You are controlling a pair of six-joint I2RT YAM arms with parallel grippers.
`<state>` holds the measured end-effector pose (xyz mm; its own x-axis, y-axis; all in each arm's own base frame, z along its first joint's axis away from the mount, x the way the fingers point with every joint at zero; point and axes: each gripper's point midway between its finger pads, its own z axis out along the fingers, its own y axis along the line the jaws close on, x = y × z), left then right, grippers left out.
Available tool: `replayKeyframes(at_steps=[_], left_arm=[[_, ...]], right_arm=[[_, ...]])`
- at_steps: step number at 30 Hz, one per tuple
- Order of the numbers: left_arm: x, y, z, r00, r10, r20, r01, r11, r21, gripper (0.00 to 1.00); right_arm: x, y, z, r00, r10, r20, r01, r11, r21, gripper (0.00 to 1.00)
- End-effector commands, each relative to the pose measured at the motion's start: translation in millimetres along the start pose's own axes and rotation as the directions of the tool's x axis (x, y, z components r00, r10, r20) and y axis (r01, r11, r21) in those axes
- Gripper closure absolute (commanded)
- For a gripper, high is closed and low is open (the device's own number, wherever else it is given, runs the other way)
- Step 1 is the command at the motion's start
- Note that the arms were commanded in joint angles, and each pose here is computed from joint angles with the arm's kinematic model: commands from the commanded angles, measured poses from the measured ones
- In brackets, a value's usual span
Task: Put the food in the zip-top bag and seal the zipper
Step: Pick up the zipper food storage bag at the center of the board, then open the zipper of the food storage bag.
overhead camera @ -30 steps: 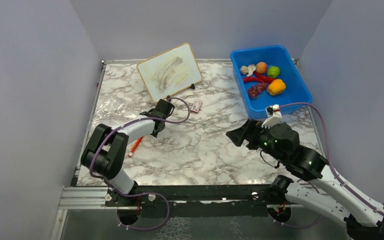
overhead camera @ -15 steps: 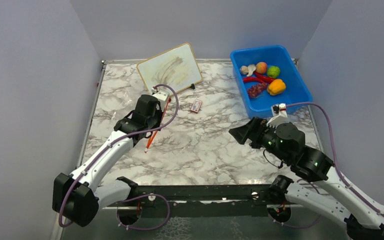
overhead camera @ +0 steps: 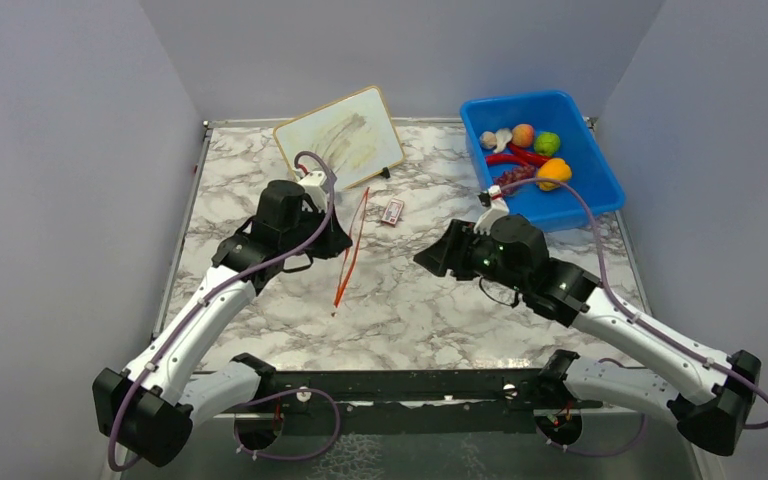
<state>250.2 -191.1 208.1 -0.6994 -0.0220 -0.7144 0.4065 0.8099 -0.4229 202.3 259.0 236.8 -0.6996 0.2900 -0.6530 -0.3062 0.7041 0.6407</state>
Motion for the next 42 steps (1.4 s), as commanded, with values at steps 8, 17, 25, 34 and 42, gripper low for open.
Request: replayKeyframes(at_steps=[8, 17, 25, 34, 42], left_arm=[[-24.1, -53.7, -17.8, 0.989, -0.147, 0.024, 0.138, 0.966, 0.220, 1.00], [-33.1, -70.1, -21.3, 0.978, -0.210, 0.020, 0.195, 0.935, 0.296, 1.00], [-27.1, -63.0, -14.4, 0.974, -0.225, 0.018, 0.212, 0.938, 0.273, 1.00], [-30.1, -67.0, -15.3, 0.977, -0.215, 0.015, 0.201, 0.936, 0.290, 1.00], [-28.8, -47.5, -19.8, 0.991, -0.121, 0.062, 0.107, 0.977, 0.187, 1.00]], right_arm=[[-8.8, 65.5, 39.0, 1.000, 0.014, -0.027, -0.021, 0.965, -0.263, 0.53], [-5.3, 77.3, 64.9, 0.997, 0.030, -0.069, -0.049, 0.954, -0.296, 0.54], [8.7, 63.7, 99.8, 0.995, 0.019, -0.102, -0.043, 0.969, -0.244, 0.55], [15.9, 44.8, 113.3, 0.993, 0.000, -0.116, -0.018, 0.987, -0.162, 0.72], [-12.1, 26.0, 88.4, 0.998, -0.064, 0.026, 0.066, 0.996, -0.061, 0.99]])
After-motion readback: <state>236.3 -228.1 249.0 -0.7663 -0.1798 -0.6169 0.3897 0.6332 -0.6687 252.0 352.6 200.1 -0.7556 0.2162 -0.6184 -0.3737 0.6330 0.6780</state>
